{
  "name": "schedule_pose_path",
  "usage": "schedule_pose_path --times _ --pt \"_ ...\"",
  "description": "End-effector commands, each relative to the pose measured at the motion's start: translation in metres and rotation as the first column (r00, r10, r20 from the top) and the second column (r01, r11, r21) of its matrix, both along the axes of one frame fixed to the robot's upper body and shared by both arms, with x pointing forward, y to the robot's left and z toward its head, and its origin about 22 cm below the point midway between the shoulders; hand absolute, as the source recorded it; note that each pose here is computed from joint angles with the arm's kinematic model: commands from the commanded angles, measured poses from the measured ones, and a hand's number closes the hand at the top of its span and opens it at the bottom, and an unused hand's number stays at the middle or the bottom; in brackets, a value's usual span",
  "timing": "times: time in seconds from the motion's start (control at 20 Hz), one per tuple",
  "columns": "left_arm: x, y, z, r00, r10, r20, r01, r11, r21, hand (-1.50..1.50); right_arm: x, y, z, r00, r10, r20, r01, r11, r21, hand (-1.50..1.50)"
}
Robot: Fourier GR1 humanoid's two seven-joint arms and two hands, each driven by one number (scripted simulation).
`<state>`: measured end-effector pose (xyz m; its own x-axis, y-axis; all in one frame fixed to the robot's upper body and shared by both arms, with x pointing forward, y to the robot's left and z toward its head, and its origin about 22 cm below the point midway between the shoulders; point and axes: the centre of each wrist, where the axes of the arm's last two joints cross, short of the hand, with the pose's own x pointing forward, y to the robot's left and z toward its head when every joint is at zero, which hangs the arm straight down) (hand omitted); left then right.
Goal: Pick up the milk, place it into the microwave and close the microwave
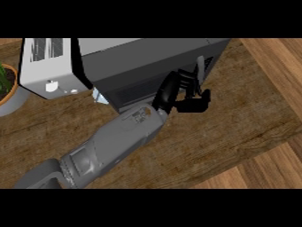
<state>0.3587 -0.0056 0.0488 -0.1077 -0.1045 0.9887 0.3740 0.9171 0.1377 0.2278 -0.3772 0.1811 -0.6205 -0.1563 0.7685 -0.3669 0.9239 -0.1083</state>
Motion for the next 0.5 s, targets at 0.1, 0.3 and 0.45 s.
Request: schedule_pose_path --times 0.1,0.3,0.45 --pt "0.039 0.064 -0.007 0.958 0.286 0.018 -0.286 0.958 0.034 -1.5 -0.007 -0.005 0.002 1.0 -0.027 -0.006 0.028 0.999 0.026 -1.5" --pt "0.038 0.07 -0.014 0.96 0.28 0.001 -0.28 0.96 0.033 -1.5 -0.013 -0.009 0.008 0.999 -0.04 -0.001 0.04 0.999 0.008 -1.5" --pt "0.037 0.074 -0.018 0.963 0.269 -0.011 -0.269 0.963 0.019 -1.5 -0.016 -0.007 0.012 0.999 -0.031 0.01 0.031 0.999 0.009 -1.5"
